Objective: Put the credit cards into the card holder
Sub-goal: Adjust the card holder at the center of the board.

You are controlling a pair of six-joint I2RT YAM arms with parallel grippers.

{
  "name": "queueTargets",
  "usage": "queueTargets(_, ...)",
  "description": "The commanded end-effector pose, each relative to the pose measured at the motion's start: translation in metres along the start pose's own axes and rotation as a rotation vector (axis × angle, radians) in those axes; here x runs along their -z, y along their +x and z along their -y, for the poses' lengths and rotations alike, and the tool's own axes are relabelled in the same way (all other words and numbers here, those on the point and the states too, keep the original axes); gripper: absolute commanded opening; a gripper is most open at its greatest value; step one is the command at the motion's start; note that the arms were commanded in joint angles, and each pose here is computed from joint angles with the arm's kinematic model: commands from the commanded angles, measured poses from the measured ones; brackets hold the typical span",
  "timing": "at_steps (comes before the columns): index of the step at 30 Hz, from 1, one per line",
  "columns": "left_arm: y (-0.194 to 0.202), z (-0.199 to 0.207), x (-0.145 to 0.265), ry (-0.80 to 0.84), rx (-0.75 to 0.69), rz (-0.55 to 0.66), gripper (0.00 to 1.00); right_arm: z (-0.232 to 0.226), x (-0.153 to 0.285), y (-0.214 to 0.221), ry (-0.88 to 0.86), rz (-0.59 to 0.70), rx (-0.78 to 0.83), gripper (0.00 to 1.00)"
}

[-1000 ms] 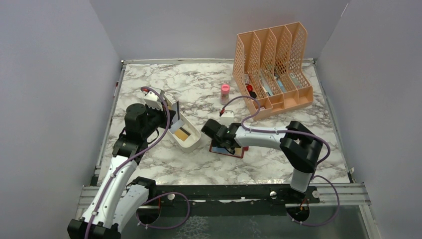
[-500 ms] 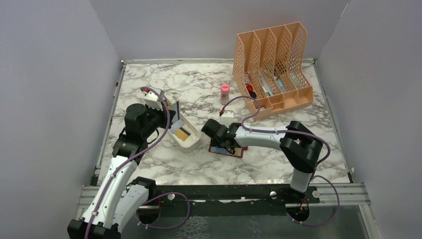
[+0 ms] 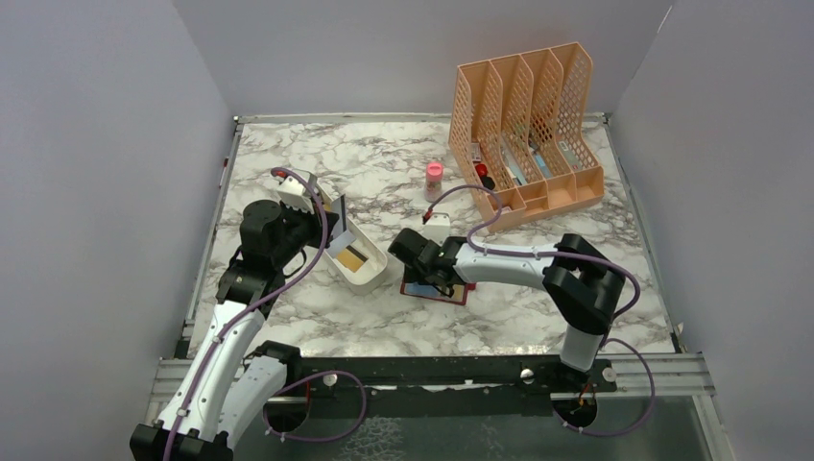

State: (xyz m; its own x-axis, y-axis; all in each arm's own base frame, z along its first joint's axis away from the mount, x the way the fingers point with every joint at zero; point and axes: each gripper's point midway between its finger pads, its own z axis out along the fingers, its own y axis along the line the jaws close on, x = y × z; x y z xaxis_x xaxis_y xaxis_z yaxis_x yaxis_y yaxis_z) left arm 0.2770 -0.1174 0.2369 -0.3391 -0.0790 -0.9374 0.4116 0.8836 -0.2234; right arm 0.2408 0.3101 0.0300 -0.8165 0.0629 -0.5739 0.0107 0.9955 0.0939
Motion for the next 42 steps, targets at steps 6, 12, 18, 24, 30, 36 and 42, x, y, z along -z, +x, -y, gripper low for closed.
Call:
queueTargets(6, 0.002, 0.000, 0.003, 0.004, -0.010, 0.003, 0.00, -0.009, 0.005, -0.008, -0.018, 0.004, -0.021, 0.66)
queueTargets(12, 0.002, -0.001, 0.003, 0.001, -0.012, 0.002, 0.00, -0.008, -0.003, 0.003, -0.015, -0.024, -0.008, 0.66)
queueTargets(18, 0.001, -0.002, 0.004, -0.007, -0.016, 0.004, 0.00, 0.002, -0.009, 0.011, 0.021, -0.039, 0.001, 0.63)
queueTargets(24, 0.001, -0.003, 0.004, -0.010, -0.017, 0.002, 0.00, 0.004, -0.007, 0.011, 0.011, -0.032, -0.002, 0.59)
queueTargets(30, 0.001, -0.005, 0.004, -0.024, -0.020, 0.005, 0.00, 0.000, -0.004, 0.013, -0.030, -0.038, -0.009, 0.51)
queueTargets(36, 0.002, -0.005, 0.003, -0.020, -0.014, 0.005, 0.00, -0.001, 0.002, 0.008, -0.060, -0.013, -0.036, 0.48)
queueTargets(42, 0.008, 0.009, -0.008, 0.063, 0.047, -0.035, 0.00, -0.012, 0.010, 0.000, -0.184, 0.005, -0.078, 0.51)
